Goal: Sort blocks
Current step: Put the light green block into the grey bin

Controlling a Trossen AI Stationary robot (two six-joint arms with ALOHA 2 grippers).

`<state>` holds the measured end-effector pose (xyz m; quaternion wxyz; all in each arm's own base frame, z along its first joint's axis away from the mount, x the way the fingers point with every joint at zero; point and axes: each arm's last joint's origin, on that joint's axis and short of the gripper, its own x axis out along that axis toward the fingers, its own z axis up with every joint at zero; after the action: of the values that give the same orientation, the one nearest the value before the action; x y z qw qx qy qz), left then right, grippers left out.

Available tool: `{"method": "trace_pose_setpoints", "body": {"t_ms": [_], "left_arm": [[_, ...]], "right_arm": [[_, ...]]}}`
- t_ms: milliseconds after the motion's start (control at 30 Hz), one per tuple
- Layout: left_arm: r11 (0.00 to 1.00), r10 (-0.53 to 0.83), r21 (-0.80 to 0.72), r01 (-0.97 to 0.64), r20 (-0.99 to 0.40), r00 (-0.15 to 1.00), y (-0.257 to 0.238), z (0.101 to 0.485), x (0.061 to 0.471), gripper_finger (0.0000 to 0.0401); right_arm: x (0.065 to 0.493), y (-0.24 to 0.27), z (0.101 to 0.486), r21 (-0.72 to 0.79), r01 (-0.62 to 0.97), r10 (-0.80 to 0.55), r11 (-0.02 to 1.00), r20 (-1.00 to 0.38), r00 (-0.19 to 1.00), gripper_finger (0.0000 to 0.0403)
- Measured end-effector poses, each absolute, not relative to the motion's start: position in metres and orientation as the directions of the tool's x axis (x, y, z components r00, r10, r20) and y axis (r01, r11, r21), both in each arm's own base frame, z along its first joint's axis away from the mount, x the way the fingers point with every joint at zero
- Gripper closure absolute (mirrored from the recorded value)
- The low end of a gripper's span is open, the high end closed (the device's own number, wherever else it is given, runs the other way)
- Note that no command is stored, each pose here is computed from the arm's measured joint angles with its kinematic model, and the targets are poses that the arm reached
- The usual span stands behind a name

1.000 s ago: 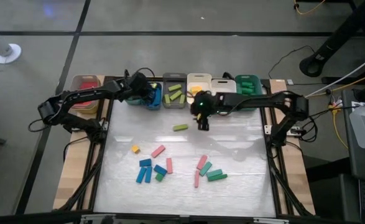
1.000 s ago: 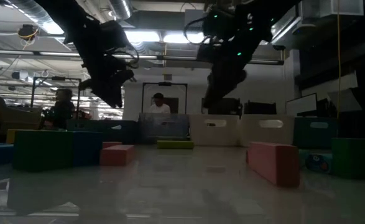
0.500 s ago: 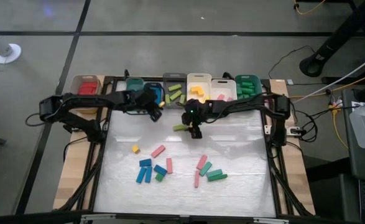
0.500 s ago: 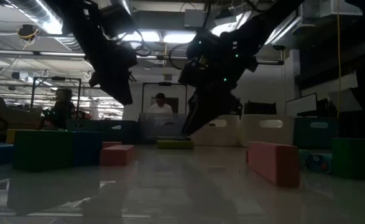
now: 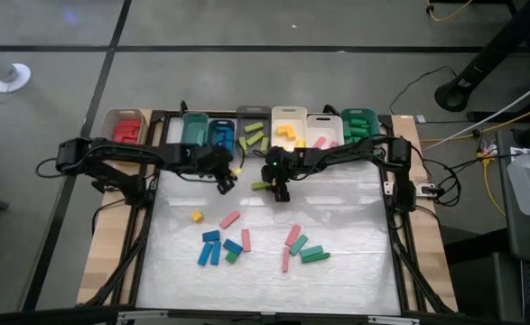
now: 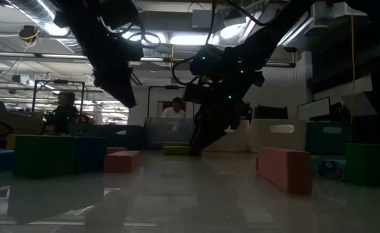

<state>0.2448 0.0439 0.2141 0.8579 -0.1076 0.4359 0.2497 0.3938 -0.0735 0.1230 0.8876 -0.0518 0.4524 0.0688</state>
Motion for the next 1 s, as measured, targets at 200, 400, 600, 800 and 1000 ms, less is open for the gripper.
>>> {"method": "trace_pose_setpoints", "body": {"t_ms": [200, 400, 600, 800, 1000], "left_arm": [[0.832, 0.272, 0.048, -0.552, -0.904, 0.331, 0.020, 0.204, 0.229, 0.0288], [0.755, 0.222, 0.082, -0.650, -0.966, 0.136, 0.001, 0.198, 0.208, 0.0288], [0.811, 0.152, 0.072, -0.580, -0.984, 0.091, -0.013, 0.197, 0.202, 0.0288], [0.846, 0.149, 0.077, -0.528, -0.984, 0.095, -0.017, 0.197, 0.202, 0.0287], [0.843, 0.149, 0.075, -0.532, -0.984, 0.099, -0.016, 0.197, 0.203, 0.0287]], "right_arm": [[0.395, -0.073, 0.123, -0.029, -0.174, 0.081, 0.984, -0.805, 0.588, 0.0303], [0.399, -0.074, 0.148, -0.027, -0.170, 0.074, 0.985, -0.823, 0.563, 0.0303], [0.416, -0.080, 0.202, -0.142, -0.167, -0.012, 0.976, -0.796, 0.605, 0.0279], [0.428, -0.090, 0.239, -0.362, -0.113, -0.208, 0.925, -0.734, 0.647, 0.0297], [0.426, -0.112, 0.244, -0.463, -0.034, -0.338, 0.886, -0.693, 0.636, 0.0279]]}}
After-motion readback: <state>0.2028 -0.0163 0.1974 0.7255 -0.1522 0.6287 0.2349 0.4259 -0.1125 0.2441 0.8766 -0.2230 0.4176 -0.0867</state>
